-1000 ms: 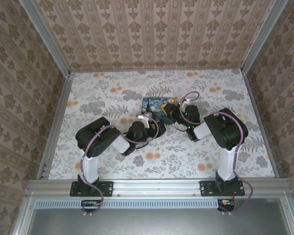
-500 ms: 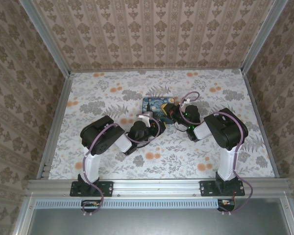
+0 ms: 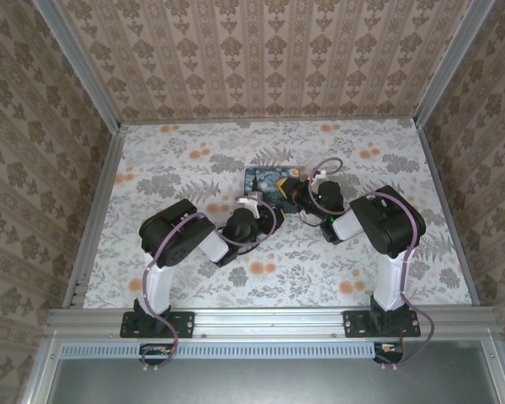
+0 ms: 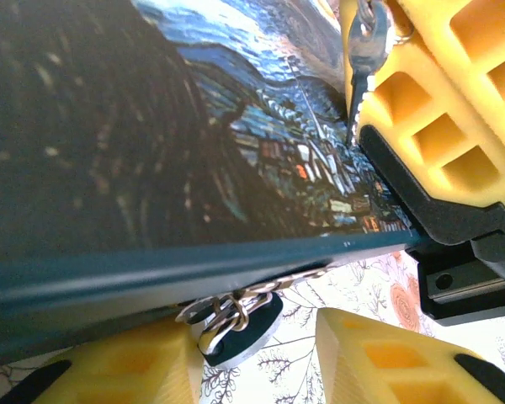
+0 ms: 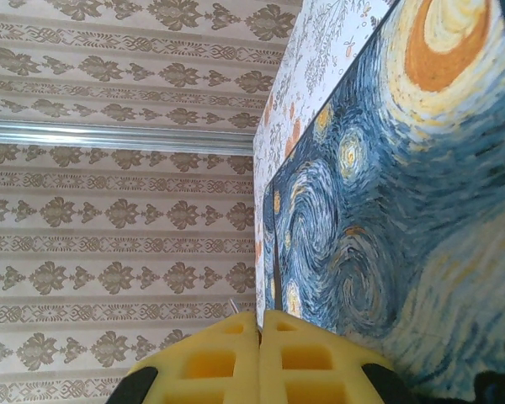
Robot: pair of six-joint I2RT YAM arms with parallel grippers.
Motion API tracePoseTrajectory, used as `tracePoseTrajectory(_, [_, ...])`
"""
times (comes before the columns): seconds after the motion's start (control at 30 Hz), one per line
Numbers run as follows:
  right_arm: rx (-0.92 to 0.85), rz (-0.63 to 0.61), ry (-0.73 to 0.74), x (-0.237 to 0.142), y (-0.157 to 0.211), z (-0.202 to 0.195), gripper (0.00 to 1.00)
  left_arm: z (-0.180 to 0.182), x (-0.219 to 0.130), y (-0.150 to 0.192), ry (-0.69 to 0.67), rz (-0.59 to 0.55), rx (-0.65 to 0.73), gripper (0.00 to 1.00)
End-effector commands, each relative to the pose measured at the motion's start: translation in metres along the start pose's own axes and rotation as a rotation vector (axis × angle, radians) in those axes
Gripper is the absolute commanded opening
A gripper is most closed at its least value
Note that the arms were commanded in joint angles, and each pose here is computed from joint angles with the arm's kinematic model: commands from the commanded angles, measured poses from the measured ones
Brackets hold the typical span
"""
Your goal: Unlock a padlock with a key
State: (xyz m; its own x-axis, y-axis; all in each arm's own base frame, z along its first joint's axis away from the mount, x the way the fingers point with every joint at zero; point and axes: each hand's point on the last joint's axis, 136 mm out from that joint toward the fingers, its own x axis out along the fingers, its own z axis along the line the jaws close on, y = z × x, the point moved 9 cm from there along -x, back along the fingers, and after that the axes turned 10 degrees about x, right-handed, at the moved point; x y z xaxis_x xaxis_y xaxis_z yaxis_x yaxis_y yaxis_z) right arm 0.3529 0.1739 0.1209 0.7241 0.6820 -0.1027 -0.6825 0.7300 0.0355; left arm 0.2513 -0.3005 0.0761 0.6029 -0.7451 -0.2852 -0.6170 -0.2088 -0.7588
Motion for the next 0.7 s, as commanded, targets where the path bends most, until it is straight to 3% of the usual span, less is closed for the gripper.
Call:
tracePoseTrajectory(0.0, [0.008,-0.007,0.001,-0.0026,0.0001,-0.0064,0.0,0.0005,0.0035,0.0095,-0.019,0.03,-0.006,0.41])
tracePoseTrajectory(0.47, [0.012,-0.009,0.007,-0.0032,-0.0002,-0.0093,0.0,-0.0013,0.0075,0.0057,-0.085,0.01,-0.014,0.28])
tracePoseTrajectory(0.57, [0.013,-0.009,0.01,-0.0034,-0.0001,-0.0106,0.0,-0.0004,0.0073,0.0043,-0.09,-0.008,-0.028,0.3])
tracePoseTrajectory(0.67, [0.013,-0.008,0.012,-0.0032,0.0002,-0.0114,0.0,-0.0014,0.007,0.0036,-0.075,-0.027,-0.05,0.37])
